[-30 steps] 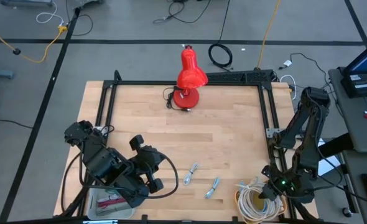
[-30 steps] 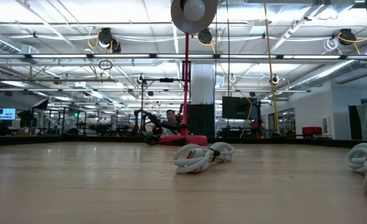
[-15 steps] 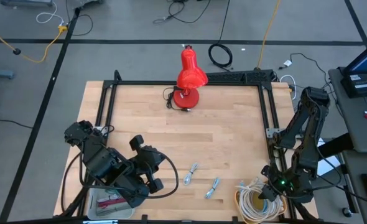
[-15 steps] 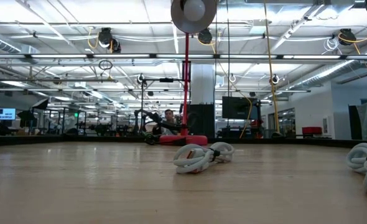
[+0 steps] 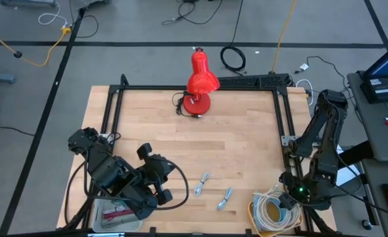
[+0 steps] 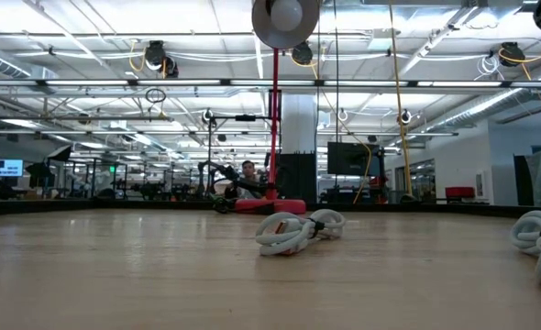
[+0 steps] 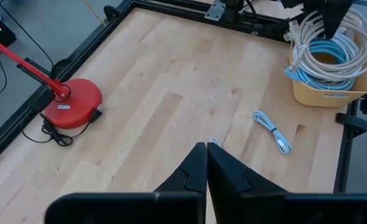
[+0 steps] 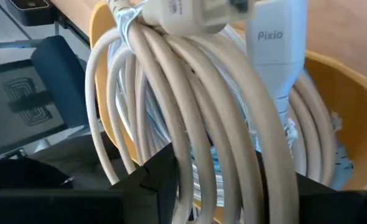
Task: Pick & Place USB Port
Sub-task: Put the light brown HDMI cable into the yellow bin
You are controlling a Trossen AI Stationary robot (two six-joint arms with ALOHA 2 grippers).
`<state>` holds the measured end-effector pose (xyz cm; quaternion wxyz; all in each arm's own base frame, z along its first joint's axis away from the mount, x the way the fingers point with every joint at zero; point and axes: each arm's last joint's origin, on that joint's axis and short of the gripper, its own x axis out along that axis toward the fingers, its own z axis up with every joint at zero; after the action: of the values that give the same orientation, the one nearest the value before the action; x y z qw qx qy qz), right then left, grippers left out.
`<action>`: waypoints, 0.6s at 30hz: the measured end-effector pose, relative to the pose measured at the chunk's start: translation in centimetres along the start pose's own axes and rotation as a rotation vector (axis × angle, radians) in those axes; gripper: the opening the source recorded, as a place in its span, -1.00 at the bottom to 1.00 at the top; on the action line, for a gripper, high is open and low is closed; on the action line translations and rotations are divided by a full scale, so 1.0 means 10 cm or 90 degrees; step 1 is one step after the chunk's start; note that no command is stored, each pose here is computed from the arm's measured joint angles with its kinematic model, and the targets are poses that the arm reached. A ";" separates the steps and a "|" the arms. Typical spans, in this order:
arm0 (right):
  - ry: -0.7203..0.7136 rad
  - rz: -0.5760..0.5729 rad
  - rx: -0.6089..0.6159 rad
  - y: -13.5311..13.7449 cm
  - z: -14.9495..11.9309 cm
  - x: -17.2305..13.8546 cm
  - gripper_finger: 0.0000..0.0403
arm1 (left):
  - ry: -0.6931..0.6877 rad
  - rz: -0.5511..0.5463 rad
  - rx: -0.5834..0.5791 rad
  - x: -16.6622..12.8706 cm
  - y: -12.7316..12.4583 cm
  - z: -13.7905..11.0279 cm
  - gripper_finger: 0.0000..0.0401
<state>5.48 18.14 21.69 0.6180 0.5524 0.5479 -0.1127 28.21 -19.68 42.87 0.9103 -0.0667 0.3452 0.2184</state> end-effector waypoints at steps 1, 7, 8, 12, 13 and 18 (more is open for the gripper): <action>0.000 0.000 -0.001 0.00 0.01 -0.01 -0.34 | 0.000 0.000 0.000 0.00 0.00 0.00 -0.95; 0.005 0.017 -0.009 0.02 0.04 -0.07 -0.34 | 0.000 0.000 -0.008 0.00 0.00 0.00 -0.95; 0.006 0.020 -0.011 0.02 0.05 -0.08 -0.34 | 0.000 0.001 -0.010 0.01 0.00 0.00 -0.94; 0.011 0.036 -0.022 0.04 0.06 -0.12 -0.34 | 0.000 0.004 -0.026 0.02 0.01 0.02 -0.90; 0.011 0.040 -0.023 0.04 0.05 -0.12 -0.34 | 0.000 0.005 -0.031 0.03 0.02 0.02 -0.90; 0.044 0.088 -0.060 0.11 0.00 -0.13 -0.34 | -0.013 0.006 -0.067 0.03 0.01 0.04 -0.95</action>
<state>5.85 17.98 23.35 0.6304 0.5627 0.5342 -0.0248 28.57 -19.38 42.94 0.9080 -0.1109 0.3242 0.2412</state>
